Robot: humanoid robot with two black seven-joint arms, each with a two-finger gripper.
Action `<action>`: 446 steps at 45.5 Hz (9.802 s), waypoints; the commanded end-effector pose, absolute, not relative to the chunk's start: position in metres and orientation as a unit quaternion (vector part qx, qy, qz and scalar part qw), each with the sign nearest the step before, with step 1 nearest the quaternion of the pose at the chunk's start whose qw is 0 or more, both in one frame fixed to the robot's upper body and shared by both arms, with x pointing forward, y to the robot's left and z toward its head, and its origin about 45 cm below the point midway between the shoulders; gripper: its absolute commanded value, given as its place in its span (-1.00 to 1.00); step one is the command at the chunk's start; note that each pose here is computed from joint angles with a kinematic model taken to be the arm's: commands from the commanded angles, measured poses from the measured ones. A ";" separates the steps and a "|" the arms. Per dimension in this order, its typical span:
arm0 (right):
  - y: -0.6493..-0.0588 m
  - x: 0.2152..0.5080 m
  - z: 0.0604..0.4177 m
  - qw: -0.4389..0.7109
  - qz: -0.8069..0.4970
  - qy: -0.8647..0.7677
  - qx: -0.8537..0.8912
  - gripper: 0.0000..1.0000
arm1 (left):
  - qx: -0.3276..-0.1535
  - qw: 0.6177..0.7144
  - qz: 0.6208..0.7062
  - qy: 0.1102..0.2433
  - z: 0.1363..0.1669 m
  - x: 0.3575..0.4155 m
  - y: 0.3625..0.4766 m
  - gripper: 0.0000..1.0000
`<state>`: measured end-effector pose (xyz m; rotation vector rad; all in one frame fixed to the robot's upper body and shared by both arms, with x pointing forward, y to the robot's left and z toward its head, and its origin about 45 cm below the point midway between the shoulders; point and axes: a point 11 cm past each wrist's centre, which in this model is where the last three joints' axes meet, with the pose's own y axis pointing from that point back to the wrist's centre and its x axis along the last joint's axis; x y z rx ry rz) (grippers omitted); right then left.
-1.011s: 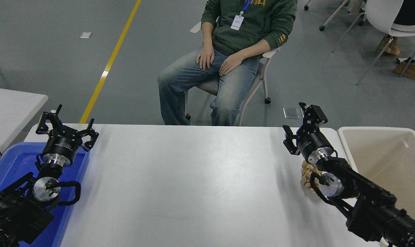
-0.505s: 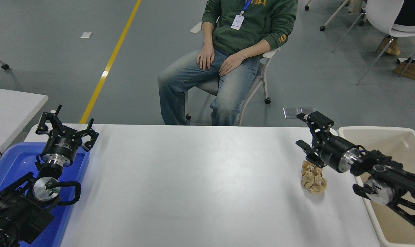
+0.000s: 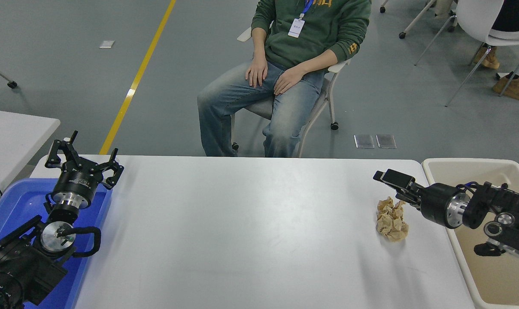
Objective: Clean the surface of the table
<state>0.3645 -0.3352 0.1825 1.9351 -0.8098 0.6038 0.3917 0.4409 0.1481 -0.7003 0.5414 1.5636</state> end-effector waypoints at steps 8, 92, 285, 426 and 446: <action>-0.314 0.392 0.145 0.560 0.352 -0.205 0.721 0.98 | -0.305 0.623 0.680 0.236 0.1482 0.3918 0.441 1.00; -0.332 0.366 0.081 0.609 0.232 -0.315 0.690 0.98 | -0.305 0.623 0.681 0.236 0.1480 0.3916 0.441 1.00; -0.550 0.324 0.104 0.670 0.171 -0.478 0.541 -1.00 | -0.305 0.623 0.681 0.236 0.1480 0.3916 0.441 1.00; -0.557 0.368 0.146 0.518 0.078 -0.690 0.500 1.00 | -0.305 0.623 0.681 0.236 0.1480 0.3916 0.441 1.00; -0.502 0.386 0.188 0.178 0.017 -0.791 0.585 1.00 | -0.305 0.623 0.681 0.236 0.1480 0.3916 0.441 1.00</action>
